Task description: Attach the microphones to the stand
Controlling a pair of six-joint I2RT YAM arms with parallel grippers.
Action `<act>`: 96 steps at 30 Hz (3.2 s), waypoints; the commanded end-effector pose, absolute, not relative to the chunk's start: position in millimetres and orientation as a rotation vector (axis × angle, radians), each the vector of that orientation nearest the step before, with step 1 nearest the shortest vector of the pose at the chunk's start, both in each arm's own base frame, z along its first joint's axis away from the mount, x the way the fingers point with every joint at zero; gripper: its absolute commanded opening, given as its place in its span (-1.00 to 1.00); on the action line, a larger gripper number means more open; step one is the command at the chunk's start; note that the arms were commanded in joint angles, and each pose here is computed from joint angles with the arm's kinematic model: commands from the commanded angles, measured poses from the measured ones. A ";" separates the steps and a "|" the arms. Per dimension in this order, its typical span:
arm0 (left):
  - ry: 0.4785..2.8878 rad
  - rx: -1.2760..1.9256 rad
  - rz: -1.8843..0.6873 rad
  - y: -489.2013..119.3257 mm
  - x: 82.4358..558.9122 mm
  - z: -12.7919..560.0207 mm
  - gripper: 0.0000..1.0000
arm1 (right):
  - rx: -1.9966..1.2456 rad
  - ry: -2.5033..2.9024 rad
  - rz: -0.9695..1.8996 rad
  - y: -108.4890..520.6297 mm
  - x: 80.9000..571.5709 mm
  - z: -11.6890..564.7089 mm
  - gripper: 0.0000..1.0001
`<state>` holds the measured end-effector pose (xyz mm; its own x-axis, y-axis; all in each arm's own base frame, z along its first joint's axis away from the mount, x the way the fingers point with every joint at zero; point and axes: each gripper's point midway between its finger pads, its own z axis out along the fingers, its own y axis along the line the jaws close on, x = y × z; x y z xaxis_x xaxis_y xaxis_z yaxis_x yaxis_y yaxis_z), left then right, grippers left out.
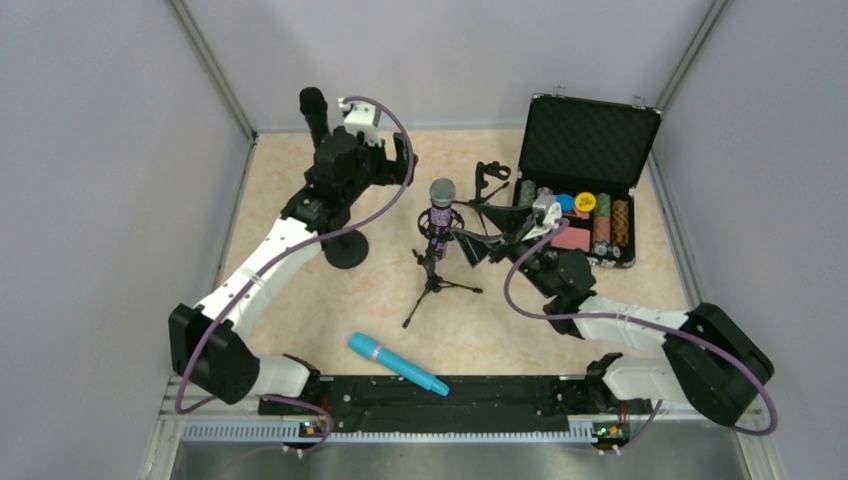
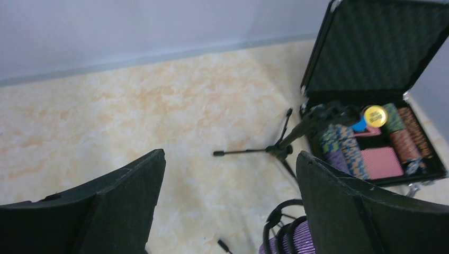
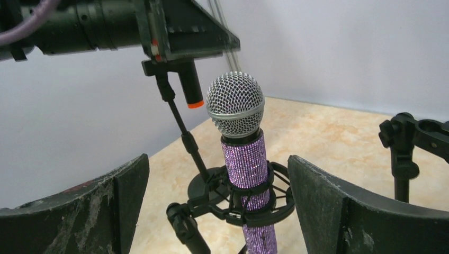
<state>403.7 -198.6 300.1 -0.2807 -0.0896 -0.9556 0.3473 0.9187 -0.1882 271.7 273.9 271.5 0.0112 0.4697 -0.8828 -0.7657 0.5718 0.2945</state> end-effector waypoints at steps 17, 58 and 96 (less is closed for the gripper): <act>1.643 0.284 -0.832 -231.7 307.4 403.8 0.95 | 0.086 1.589 1.292 269.5 247.3 447.2 0.98; 1.806 0.278 -1.002 -242.6 228.5 340.3 0.93 | -0.007 1.429 1.257 231.0 208.1 399.2 0.98; 2.090 0.334 -0.353 -284.5 260.8 187.7 0.20 | -0.054 1.864 0.979 219.2 220.9 238.1 0.92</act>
<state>255.4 -277.4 173.9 -0.5508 0.1246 -0.8253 0.3620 0.9266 -0.1017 219.8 218.5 220.6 -0.5452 0.3300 -0.7706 -0.4000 0.7055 0.5851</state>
